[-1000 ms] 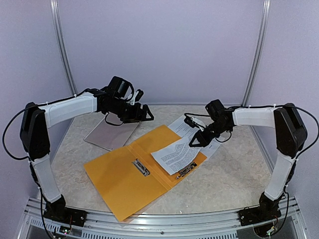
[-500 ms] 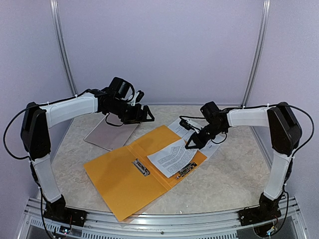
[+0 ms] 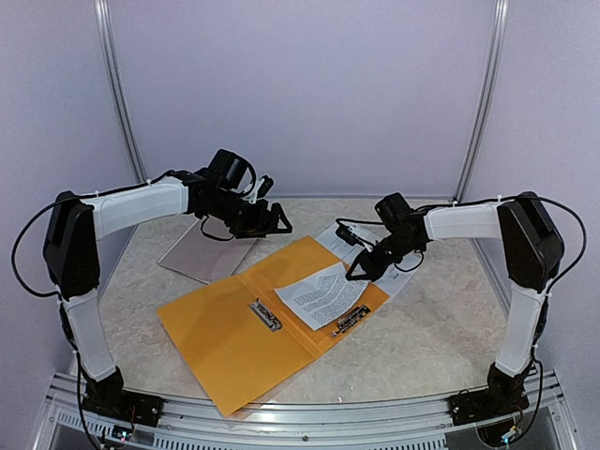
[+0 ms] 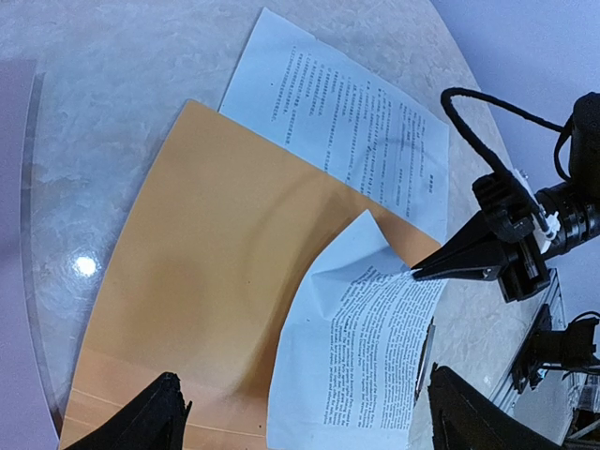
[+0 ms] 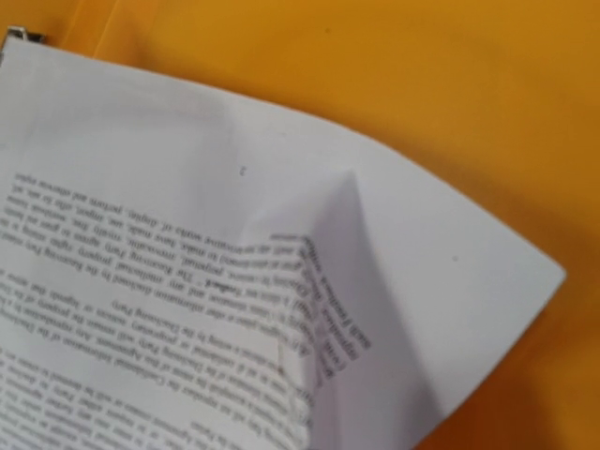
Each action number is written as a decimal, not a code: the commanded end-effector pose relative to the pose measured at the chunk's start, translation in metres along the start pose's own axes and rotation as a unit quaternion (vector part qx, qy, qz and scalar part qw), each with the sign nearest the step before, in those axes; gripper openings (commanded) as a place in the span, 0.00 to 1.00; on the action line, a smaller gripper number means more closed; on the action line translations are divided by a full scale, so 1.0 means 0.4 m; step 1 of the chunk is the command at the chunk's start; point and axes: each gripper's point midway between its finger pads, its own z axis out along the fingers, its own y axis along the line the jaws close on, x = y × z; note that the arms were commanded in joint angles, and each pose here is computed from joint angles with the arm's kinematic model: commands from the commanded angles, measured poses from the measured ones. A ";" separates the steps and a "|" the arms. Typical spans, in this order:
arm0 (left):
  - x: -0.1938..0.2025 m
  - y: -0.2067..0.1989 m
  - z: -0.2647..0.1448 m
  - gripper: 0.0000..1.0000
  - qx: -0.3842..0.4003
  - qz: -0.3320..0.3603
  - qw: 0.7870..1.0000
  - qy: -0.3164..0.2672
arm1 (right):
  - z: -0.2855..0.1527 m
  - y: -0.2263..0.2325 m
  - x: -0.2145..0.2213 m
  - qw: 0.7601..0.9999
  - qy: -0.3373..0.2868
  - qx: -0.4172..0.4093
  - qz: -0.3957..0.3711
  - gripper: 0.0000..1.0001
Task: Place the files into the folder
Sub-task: Place the file in the spring clip on the folder.
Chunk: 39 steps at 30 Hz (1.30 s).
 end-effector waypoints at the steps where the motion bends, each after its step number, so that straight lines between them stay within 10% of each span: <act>1: 0.000 0.000 0.012 0.86 0.006 -0.005 1.000 0.008 | 0.024 0.011 0.034 1.000 0.019 -0.008 -0.011 0.00; 39: 0.030 -0.008 0.054 0.87 0.026 -0.004 0.999 0.036 | 0.007 -0.030 0.040 0.997 0.041 0.047 -0.037 0.16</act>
